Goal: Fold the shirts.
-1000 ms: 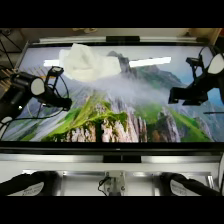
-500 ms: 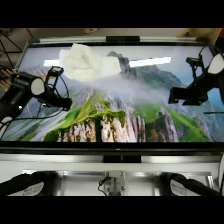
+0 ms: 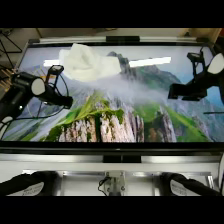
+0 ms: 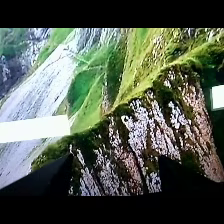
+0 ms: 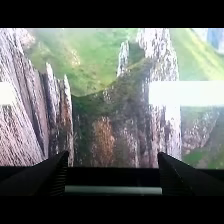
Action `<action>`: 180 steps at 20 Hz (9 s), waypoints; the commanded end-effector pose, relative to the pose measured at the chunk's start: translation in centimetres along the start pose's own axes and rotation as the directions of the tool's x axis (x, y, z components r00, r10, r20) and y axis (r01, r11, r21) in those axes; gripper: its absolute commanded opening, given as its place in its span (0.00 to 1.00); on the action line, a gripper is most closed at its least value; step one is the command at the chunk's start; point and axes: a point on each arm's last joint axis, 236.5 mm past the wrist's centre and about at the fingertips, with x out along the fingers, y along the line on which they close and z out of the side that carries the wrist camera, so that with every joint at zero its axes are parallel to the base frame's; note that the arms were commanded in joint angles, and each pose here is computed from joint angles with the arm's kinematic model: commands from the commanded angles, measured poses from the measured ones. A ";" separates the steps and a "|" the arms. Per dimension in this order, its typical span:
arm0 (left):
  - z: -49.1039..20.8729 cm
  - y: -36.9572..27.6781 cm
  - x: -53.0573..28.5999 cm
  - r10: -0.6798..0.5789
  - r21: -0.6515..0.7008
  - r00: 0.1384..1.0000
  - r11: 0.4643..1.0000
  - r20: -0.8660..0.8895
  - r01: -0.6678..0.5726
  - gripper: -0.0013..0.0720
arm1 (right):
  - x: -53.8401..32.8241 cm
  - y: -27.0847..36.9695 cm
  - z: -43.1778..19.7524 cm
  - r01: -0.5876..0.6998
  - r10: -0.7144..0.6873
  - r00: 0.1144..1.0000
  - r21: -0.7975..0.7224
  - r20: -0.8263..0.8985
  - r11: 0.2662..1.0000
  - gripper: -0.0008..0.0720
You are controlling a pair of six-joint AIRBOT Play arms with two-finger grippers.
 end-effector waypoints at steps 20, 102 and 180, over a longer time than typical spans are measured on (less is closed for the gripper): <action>21.0 5.7 20.2 -0.242 -0.643 0.884 0.614 0.399 0.458 0.91 | 4.0 3.7 5.3 -0.177 0.167 0.979 0.080 0.116 0.981 0.93; 8.9 0.0 -54.3 -0.113 0.112 0.017 0.991 0.993 0.078 0.06 | -40.3 9.0 0.6 -0.128 0.320 -0.042 -0.323 0.946 0.938 0.07; -11.1 -7.1 10.8 -0.488 -0.418 0.832 0.835 -0.263 0.358 0.06 | 19.4 3.5 -6.3 -0.254 0.289 0.932 0.172 -0.219 0.952 0.08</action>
